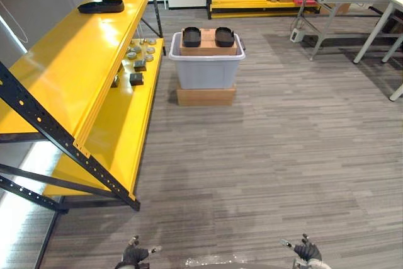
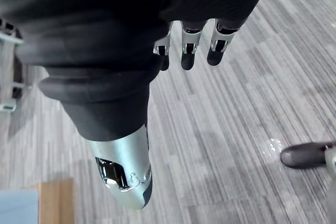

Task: Walk over and take plastic housings, then place them on the shelf

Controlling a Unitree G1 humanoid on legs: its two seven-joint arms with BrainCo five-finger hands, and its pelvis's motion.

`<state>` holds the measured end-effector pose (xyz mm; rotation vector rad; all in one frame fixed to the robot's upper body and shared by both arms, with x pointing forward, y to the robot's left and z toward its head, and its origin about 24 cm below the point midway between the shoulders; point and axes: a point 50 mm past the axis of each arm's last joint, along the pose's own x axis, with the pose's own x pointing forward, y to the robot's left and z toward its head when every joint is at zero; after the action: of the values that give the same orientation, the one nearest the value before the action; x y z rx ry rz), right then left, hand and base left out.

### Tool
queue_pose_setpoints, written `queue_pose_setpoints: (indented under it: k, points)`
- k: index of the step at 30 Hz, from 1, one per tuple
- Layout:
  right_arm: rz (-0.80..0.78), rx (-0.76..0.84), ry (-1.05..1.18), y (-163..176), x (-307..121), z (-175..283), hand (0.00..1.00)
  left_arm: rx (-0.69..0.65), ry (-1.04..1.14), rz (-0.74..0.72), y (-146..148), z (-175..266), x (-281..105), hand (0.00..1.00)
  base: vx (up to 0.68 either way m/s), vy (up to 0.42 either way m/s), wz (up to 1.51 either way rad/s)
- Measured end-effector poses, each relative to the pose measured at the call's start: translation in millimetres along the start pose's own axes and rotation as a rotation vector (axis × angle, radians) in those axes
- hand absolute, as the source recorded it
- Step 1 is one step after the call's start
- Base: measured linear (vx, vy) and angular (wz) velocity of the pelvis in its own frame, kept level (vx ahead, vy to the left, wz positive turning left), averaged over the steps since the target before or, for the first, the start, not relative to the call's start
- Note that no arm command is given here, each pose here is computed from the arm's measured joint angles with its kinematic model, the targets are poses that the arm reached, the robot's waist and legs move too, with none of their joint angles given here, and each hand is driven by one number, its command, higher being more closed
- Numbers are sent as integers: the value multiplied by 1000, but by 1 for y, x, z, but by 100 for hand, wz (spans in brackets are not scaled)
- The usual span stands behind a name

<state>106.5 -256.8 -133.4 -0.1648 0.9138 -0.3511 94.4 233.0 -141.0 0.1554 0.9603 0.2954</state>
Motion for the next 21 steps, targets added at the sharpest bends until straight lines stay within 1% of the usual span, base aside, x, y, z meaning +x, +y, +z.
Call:
queue_pose_setpoints:
  k: [5,9,21]
  points:
    - [30,-81,-47,-1,2,11,0,18,-47,-11,1,9,0,0,-13,-15,8]
    - [40,-113,-61,-2,2,14,0,41,-63,-20,1,11,-1,0,-18,-6,0]
    - [43,-117,-96,-2,1,21,0,57,-138,-12,4,28,-1,0,-3,-1,0]
